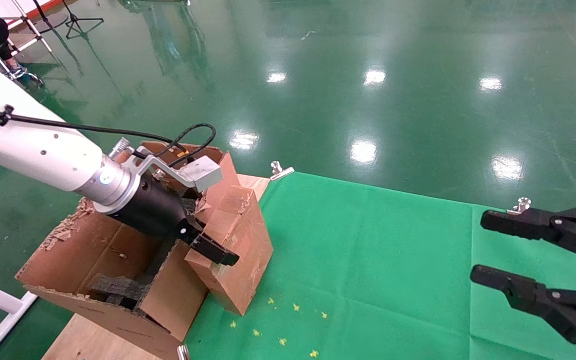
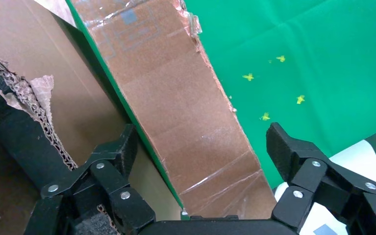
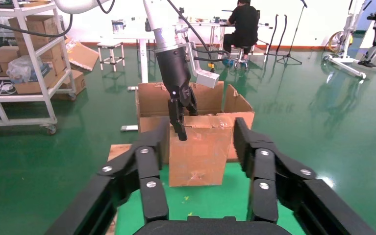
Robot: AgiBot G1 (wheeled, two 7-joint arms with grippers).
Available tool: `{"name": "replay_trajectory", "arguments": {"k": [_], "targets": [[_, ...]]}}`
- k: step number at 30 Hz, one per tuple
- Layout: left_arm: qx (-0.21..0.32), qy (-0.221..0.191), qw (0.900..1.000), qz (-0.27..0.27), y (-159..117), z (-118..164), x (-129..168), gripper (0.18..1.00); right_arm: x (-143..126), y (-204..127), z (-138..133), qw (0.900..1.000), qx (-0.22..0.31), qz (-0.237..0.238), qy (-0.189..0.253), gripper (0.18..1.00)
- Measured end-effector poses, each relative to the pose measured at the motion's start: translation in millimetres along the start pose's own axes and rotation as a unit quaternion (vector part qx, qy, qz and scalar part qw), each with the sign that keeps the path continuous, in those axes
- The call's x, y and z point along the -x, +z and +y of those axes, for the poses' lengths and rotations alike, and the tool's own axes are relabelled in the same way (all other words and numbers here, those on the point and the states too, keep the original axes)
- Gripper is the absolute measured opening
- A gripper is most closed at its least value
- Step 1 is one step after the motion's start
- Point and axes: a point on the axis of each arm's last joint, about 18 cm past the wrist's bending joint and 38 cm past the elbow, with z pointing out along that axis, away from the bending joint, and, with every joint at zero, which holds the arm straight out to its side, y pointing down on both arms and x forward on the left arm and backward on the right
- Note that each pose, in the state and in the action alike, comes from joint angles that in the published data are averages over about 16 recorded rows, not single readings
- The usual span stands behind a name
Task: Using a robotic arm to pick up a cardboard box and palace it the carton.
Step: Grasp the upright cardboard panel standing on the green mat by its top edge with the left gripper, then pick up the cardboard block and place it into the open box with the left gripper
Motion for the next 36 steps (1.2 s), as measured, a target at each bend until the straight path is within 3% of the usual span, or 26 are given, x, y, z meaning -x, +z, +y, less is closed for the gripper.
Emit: {"name": "replay_trajectory", "arguments": {"k": [9,15,25,31,36], "targets": [[-0.001,-0.003,1.0000,0.002,0,1,0,0.891,0,0,0,1.000,0.000,0.000,0.000,0.635],[-0.001,-0.004,1.0000,0.003,0,1,0,0.792,0,0,0,1.000,0.000,0.000,0.000,0.770],[-0.011,-0.008,0.9999,0.003,-5,-1,1,0.551,0,0,0,1.000,0.000,0.000,0.000,0.927],[-0.056,-0.025,0.9981,0.002,-30,-11,10,0.421,0,0,0,1.000,0.000,0.000,0.000,0.977],[-0.124,-0.044,0.9913,-0.006,-71,-23,25,0.355,0,0,0,1.000,0.000,0.000,0.000,0.995]]}}
